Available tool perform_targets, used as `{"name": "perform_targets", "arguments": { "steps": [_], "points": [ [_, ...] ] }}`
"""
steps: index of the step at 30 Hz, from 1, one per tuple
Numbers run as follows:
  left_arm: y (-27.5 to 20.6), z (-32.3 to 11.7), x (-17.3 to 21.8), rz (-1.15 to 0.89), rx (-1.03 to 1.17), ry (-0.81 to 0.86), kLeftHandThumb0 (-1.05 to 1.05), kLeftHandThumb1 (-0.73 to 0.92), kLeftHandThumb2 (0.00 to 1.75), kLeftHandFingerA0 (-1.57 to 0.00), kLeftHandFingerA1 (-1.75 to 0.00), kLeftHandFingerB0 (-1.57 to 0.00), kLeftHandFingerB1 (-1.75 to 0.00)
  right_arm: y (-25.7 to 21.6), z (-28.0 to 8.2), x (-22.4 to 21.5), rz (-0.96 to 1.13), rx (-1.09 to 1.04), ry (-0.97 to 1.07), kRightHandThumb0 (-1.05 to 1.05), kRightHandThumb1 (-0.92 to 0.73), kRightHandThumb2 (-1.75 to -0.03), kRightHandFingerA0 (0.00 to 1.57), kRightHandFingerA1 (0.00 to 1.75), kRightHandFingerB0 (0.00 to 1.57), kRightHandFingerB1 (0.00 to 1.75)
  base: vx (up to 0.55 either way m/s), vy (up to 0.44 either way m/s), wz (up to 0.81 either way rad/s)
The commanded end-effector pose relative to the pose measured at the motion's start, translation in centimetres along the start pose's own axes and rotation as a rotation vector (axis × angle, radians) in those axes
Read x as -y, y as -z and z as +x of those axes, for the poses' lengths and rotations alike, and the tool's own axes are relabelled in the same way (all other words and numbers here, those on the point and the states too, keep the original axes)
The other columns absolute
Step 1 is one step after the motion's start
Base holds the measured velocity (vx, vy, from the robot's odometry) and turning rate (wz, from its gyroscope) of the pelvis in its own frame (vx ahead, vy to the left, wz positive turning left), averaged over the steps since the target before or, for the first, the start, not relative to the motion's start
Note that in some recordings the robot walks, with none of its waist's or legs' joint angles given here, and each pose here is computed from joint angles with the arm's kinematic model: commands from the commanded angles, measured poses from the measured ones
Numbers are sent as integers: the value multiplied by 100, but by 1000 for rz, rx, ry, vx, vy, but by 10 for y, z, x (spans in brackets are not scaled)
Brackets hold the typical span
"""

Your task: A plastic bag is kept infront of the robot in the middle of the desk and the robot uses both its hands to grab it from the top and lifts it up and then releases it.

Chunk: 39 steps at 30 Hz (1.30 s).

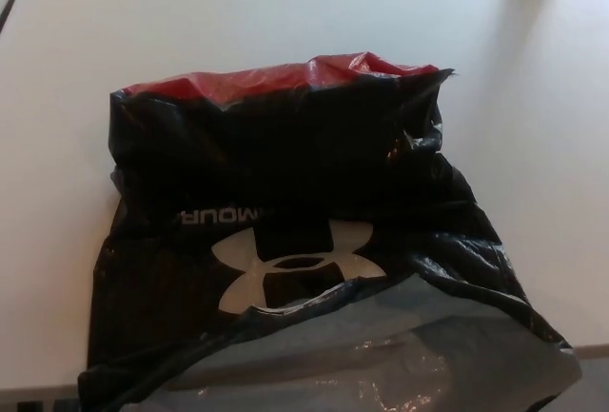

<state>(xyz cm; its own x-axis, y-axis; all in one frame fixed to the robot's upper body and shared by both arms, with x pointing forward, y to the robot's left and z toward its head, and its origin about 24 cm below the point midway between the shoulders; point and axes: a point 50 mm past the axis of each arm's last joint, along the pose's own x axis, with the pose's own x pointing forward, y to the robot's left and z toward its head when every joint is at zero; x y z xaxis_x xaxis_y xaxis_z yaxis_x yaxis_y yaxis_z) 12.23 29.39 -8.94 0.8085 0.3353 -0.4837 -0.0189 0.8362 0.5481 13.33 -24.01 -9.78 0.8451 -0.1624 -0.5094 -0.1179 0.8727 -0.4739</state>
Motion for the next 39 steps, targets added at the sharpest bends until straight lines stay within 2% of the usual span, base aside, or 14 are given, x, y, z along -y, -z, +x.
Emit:
{"name": "perform_targets", "arguments": {
  "steps": [1, 10, 16, 17, 18, 22, 23, 24, 25, 26, 27, 28, 33, 39],
  "points": [
    [-40, -14, -40, 31, 468, -246, 1, 48, 54, -64, -44, -27, -30, -44, -11, 23, -15, 435, 253, -16, -34, -83, 36, 57, 12, 47, 0, 0, 0],
    [-41, -11, -39, 40, 477, -259, -5, 48, 54, -63, -44, -26, -30, -49, -9, 26, -34, 466, 266, -17, -33, -82, 37, 58, 13, 48, 0, 0, 0],
    [-32, -20, -35, 3, 475, -274, 4, 46, 54, -61, -46, -30, -31, -40, -21, 26, -49, 472, 261, -19, -34, -83, 40, 59, 14, 48, 0, 0, 0],
    [-31, -18, -36, 78, 463, -317, -9, 29, 80, -42, -60, -17, -50, -40, -22, 26, -57, 472, 261, -26, -50, -55, 50, 41, 28, 32, 0, 0, 0],
    [-31, -17, -36, 115, 464, -335, -7, 31, 81, -29, -56, -15, -49, -40, -21, 27, -63, 480, 263, -25, -50, -55, 51, 42, 29, 33, 0, 0, 0],
    [-31, -18, -38, 156, 492, -402, -9, 32, 81, -27, -55, -15, -49, -39, -23, 29, -86, 493, 260, -28, -53, -56, 50, 42, 29, 33, 0, 0, 0],
    [-31, -20, -38, 152, 503, -412, -9, 32, 81, -27, -55, -15, -49, -38, -24, 29, -92, 494, 259, -28, -53, -56, 50, 42, 29, 33, 0, 0, 0],
    [-31, -21, -39, 161, 510, -427, -12, 49, 54, -38, -37, -28, -30, -38, -25, 29, -93, 497, 263, -27, -51, -55, 51, 42, 29, 33, 0, 0, 0],
    [-31, -21, -39, 165, 513, -434, -12, 49, 54, -38, -37, -28, -30, -38, -25, 29, -94, 498, 266, -27, -51, -55, 51, 42, 29, 33, 0, 0, 0],
    [-30, -24, -40, 167, 531, -449, -11, 33, 83, -28, -56, -13, -48, -35, -29, 29, -102, 495, 265, -28, -52, -55, 52, 42, 29, 33, 0, 0, 0],
    [-27, -29, -38, 182, 539, -459, -9, 33, 82, -27, -55, -13, -48, -31, -34, 29, -109, 488, 261, -27, -52, -55, 52, 42, 29, 33, 0, 0, 0],
    [-26, -31, -38, 193, 544, -465, -13, 48, 54, -37, -35, -27, -30, -30, -37, 28, -106, 489, 260, -25, -52, -55, 52, 42, 30, 33, 0, 0, 0],
    [-30, -40, -36, 222, 614, -528, -12, 49, 55, -30, -33, -28, -30, -34, -41, 29, -69, 545, 263, -23, -54, -56, 58, 43, 33, 34, 0, 0, 0],
    [-32, -50, -27, 304, 640, -668, -14, 49, 54, -21, -30, -28, -31, -47, -39, 40, -107, 602, 265, -23, -58, -57, 56, 42, 33, 34, 0, 0, 0]
  ]
}}
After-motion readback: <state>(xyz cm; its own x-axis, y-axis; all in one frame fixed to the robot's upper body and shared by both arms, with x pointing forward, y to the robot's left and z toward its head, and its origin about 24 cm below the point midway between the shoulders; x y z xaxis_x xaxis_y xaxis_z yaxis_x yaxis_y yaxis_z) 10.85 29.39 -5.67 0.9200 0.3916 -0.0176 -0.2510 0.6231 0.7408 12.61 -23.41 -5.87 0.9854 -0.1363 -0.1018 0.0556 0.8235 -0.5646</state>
